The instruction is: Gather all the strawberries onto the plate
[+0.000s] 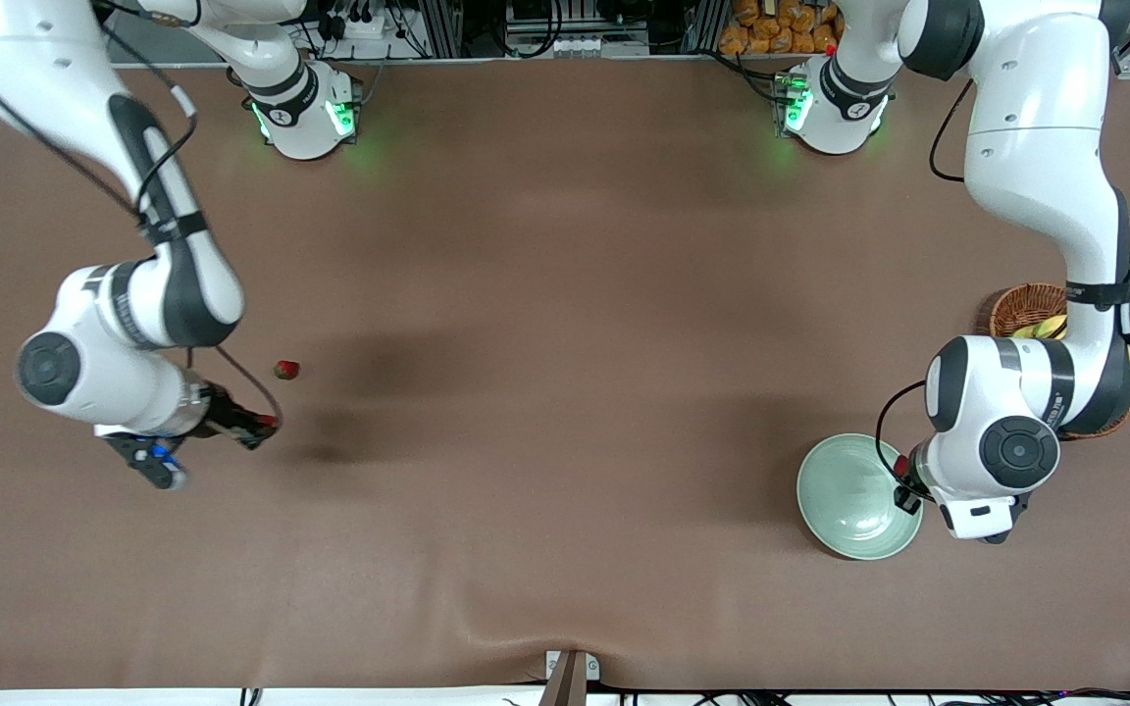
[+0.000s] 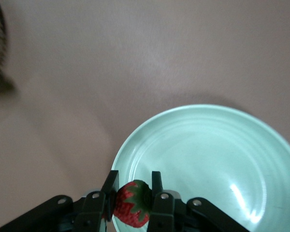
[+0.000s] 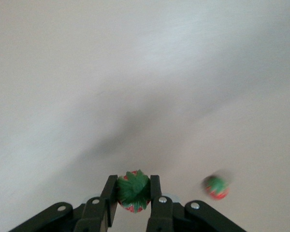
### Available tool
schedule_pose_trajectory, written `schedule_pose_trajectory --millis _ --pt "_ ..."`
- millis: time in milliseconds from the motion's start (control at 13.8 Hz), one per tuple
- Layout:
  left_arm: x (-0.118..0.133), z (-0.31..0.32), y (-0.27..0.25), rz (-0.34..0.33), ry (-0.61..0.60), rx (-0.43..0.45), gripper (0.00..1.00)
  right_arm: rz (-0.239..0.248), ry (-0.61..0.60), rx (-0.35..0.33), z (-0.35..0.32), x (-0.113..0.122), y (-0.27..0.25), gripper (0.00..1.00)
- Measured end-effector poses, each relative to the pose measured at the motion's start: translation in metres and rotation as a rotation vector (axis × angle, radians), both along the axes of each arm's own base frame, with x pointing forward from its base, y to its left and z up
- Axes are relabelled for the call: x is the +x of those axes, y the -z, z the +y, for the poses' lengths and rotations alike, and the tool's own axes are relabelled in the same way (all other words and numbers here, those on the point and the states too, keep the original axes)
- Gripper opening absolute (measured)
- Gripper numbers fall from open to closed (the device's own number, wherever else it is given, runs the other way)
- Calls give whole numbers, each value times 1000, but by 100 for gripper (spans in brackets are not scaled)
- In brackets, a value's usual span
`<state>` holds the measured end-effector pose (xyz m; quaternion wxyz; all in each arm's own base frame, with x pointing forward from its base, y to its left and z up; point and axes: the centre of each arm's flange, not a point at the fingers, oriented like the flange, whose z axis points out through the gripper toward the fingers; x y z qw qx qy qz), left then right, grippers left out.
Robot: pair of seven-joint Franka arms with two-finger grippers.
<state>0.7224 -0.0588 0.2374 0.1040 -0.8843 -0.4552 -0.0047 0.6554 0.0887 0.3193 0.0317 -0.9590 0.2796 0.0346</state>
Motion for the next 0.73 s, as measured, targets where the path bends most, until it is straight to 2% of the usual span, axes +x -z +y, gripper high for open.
schedule_pose_trajectory --millis 291,436,581,726 --pt "3 -25 33 -44 46 -16 32 -9 -184 5 122 -26 -6 31" --pt "5 -32 27 -62 57 -20 47 -12 -282 7 183 -49 -1 31" --pt "8 -42 13 -85 69 -26 67 -20 -374 12 241 -74 12 31" --pt "7 -64 2 -98 93 -49 88 -60 -453 30 296 -99 38 31"
